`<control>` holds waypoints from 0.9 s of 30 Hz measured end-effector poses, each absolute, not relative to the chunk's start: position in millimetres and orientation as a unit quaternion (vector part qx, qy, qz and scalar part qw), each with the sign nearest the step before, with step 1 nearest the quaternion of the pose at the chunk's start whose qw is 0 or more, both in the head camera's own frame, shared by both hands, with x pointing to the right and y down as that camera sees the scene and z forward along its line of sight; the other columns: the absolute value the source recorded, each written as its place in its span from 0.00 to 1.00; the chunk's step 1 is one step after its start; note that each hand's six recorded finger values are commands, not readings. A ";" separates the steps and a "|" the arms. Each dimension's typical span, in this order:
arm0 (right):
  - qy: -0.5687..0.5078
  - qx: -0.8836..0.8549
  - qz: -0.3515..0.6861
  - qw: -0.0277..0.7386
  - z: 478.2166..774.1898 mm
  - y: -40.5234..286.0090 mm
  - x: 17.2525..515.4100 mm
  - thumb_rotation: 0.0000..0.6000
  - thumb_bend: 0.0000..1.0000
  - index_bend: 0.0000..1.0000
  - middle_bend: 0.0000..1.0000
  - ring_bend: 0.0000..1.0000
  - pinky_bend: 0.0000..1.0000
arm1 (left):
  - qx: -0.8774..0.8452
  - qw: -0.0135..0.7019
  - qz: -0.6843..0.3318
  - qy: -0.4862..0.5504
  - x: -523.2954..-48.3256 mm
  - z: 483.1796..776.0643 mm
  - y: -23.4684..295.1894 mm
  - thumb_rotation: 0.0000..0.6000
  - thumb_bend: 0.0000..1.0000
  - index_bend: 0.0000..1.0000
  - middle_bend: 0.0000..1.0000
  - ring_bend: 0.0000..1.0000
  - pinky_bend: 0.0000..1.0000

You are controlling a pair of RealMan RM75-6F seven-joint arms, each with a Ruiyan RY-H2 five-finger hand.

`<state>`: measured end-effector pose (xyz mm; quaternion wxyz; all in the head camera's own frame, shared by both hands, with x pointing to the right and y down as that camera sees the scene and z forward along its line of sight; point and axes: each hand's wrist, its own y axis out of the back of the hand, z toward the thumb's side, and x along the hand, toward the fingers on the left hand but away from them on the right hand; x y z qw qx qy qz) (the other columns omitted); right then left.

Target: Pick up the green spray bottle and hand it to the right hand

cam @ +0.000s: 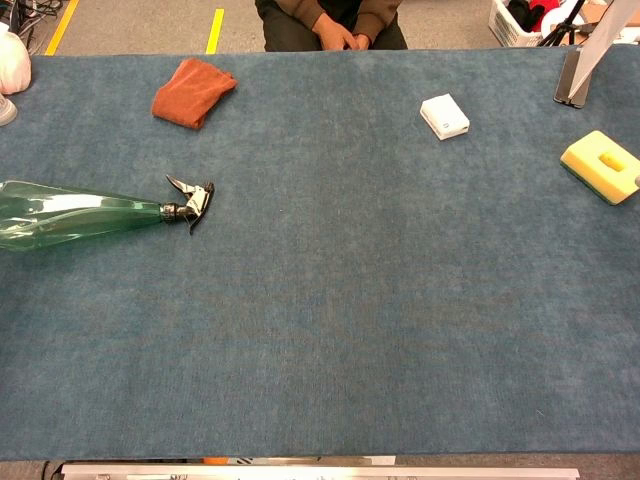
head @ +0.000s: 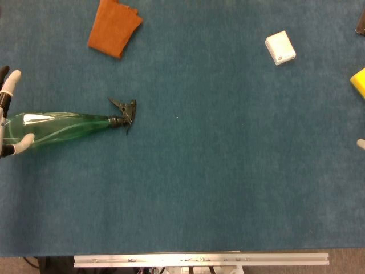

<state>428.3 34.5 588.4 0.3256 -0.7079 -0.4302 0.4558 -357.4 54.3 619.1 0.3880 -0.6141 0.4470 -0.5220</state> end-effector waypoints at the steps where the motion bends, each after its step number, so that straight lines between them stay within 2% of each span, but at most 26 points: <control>1: -0.431 -0.708 0.455 0.325 588.3 34.6 428.5 1.00 0.02 0.00 0.00 0.00 0.00 | -0.615 0.387 -0.523 0.446 -357.5 619.8 54.3 1.00 0.17 0.03 0.00 0.00 0.15; 7: -0.429 -0.710 0.446 0.334 582.2 29.3 425.4 1.00 0.02 0.00 0.00 0.00 0.00 | -0.618 0.377 -0.533 0.438 -359.9 624.9 51.0 1.00 0.17 0.03 0.00 0.00 0.15; 13: -0.424 -0.715 0.433 0.347 574.5 22.7 417.0 1.00 0.02 0.00 0.00 0.00 0.00 | -0.618 0.371 -0.568 0.397 -361.8 633.0 51.2 1.00 0.16 0.00 0.00 0.00 0.10; 27: -0.425 -0.722 0.429 0.339 574.4 20.1 419.1 1.00 0.02 0.00 0.00 0.00 0.00 | -0.592 0.353 -0.656 0.307 -359.9 669.3 48.3 1.00 0.15 0.00 0.00 0.00 0.09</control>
